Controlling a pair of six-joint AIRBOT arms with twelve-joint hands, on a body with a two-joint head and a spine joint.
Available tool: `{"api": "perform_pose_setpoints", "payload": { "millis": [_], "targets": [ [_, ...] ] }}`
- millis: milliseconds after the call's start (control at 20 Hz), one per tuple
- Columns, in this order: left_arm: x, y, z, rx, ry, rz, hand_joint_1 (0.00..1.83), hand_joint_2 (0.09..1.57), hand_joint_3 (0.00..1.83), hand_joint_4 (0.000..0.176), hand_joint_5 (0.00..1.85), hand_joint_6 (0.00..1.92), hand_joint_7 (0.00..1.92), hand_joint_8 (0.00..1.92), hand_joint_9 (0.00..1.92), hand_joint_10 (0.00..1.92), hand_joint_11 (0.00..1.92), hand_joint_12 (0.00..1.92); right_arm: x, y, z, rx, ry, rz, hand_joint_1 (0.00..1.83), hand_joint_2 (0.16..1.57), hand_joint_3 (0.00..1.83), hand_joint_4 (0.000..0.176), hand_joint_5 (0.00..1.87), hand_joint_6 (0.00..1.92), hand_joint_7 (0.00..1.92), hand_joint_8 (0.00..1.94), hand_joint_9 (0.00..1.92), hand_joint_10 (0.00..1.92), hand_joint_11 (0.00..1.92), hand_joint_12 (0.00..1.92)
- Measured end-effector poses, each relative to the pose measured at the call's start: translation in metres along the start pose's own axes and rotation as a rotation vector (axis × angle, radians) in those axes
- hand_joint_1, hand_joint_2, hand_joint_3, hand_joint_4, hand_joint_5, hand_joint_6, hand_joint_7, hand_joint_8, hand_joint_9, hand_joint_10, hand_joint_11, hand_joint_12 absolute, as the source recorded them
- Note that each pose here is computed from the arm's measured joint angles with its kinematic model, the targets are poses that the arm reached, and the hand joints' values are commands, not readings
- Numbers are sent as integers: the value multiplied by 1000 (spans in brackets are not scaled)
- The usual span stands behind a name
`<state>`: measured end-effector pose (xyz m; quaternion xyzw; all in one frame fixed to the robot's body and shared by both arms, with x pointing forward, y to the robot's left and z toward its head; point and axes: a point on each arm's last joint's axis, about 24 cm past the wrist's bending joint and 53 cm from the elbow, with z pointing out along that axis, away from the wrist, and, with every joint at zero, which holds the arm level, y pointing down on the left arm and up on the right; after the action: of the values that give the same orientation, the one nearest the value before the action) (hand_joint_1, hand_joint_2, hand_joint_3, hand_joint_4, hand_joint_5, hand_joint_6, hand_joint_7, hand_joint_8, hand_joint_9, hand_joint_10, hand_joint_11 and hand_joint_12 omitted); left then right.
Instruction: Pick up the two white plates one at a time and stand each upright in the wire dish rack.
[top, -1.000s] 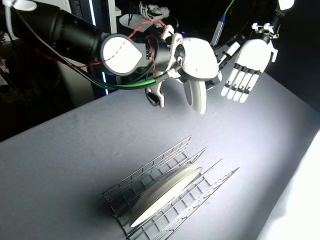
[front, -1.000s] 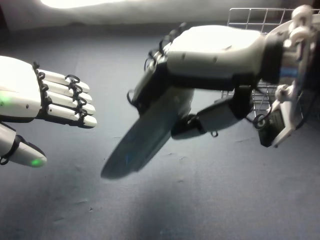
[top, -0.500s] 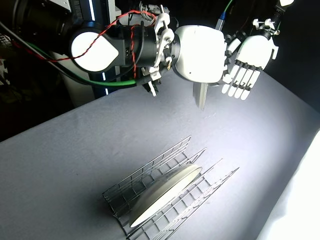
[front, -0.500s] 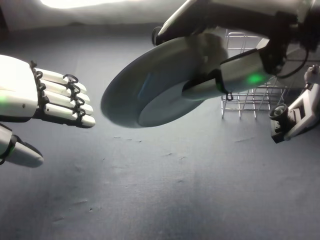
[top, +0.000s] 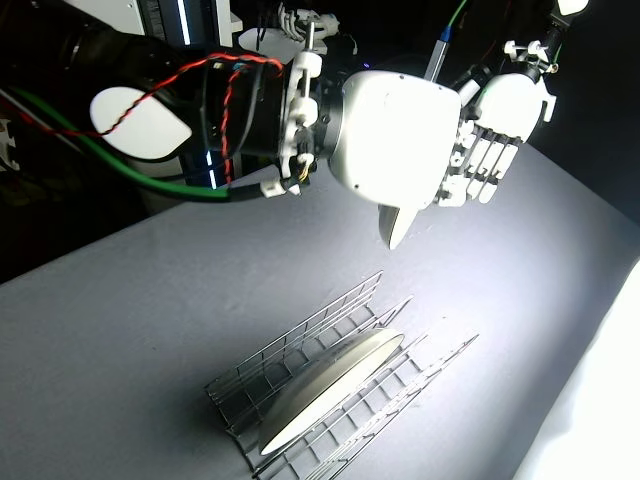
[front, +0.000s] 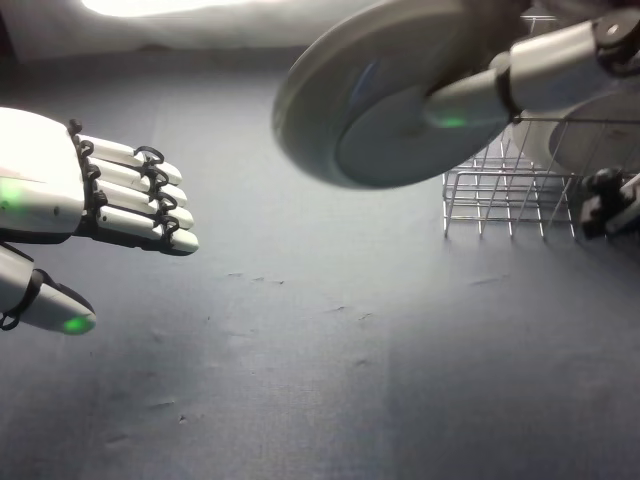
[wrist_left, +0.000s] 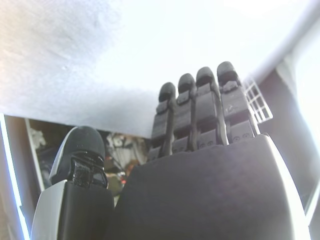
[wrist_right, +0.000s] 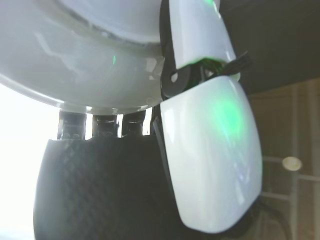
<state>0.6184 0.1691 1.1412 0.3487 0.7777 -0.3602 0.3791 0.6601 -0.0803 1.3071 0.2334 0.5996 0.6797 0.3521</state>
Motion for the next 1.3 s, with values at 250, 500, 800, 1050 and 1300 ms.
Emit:
{"api": "perform_pose_setpoints", "payload": {
  "millis": [250, 500, 800, 1050, 1300],
  "targets": [
    [0, 1, 0, -2, -2, -1, 0, 1308, 2, 0, 172, 5, 171, 4, 133, 6, 0, 289, -28, -8, -11, 29, -63, 19, 1384, 1090, 0, 0, 919, 991, 1155, 748, 909, 1158, 691, 1464],
    [0, 1, -1, -2, -1, -1, 0, 1305, 2, 0, 164, 3, 147, 3, 112, 3, 0, 248, -46, -23, -20, 58, -98, 9, 1385, 1086, 0, 0, 957, 953, 1140, 708, 915, 1196, 680, 1458],
    [1, -1, 0, 3, 2, 1, 0, 1308, 0, 0, 143, 0, 134, 0, 94, 1, 0, 160, -71, -40, -30, 98, -143, -22, 1381, 1097, 0, 0, 899, 1054, 1139, 723, 904, 1181, 695, 1444],
    [2, -1, 0, 2, 7, 5, 0, 1308, 1, 0, 144, 1, 135, 3, 88, 3, 0, 143, -79, -51, -36, 114, -152, -51, 1386, 1091, 0, 0, 922, 912, 1124, 789, 936, 1191, 757, 1483],
    [2, 0, 0, 1, 9, 7, 0, 1312, 1, 0, 155, 2, 153, 2, 109, 3, 0, 229, -79, -62, -42, 126, -138, -113, 1393, 1067, 0, 0, 993, 777, 1172, 711, 991, 1162, 802, 1524]
  ]
}}
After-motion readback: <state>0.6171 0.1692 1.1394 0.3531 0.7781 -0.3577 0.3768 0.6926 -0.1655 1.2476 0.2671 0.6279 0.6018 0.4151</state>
